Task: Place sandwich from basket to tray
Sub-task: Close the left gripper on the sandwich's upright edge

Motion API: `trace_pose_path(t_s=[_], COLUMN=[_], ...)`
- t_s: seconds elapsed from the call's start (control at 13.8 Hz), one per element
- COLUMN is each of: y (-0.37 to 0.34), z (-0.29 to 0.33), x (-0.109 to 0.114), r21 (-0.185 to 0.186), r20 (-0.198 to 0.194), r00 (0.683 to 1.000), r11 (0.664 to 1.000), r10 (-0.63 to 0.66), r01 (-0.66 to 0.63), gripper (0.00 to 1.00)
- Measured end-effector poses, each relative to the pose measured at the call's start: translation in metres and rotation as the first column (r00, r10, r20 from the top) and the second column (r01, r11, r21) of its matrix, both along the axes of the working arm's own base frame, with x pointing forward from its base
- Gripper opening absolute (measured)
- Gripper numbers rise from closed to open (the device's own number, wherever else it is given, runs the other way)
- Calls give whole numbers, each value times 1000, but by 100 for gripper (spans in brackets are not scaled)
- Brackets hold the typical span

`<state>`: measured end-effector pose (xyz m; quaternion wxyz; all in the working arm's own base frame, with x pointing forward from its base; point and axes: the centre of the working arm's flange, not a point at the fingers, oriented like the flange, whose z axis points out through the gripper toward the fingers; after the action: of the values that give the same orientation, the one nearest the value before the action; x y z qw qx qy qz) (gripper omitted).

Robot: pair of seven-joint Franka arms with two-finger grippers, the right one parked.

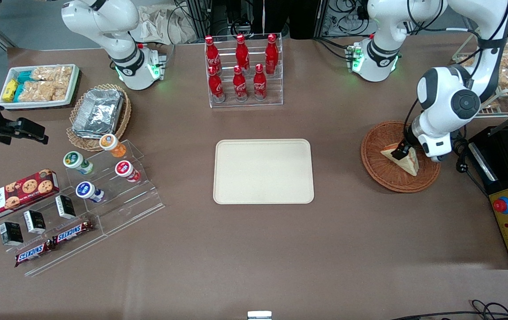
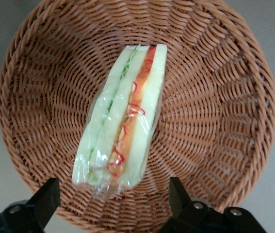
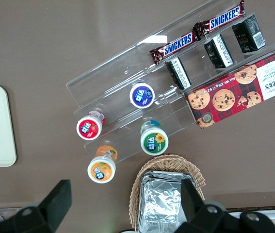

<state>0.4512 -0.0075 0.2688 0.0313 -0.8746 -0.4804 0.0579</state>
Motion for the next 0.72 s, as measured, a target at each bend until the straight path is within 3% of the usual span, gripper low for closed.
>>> trace_pose_path(t_s=[0.58,0.65,0.72], y=[14,14,14], z=[-44,-43,-42], x=[2,3,4], r21=[6,6,6], r20=[-16,-13,-10], r00=[998,998,998], r11=[999,998,998], r10=[54,57,58], r01=[-54,-57,-58], gripper=[96,90,77])
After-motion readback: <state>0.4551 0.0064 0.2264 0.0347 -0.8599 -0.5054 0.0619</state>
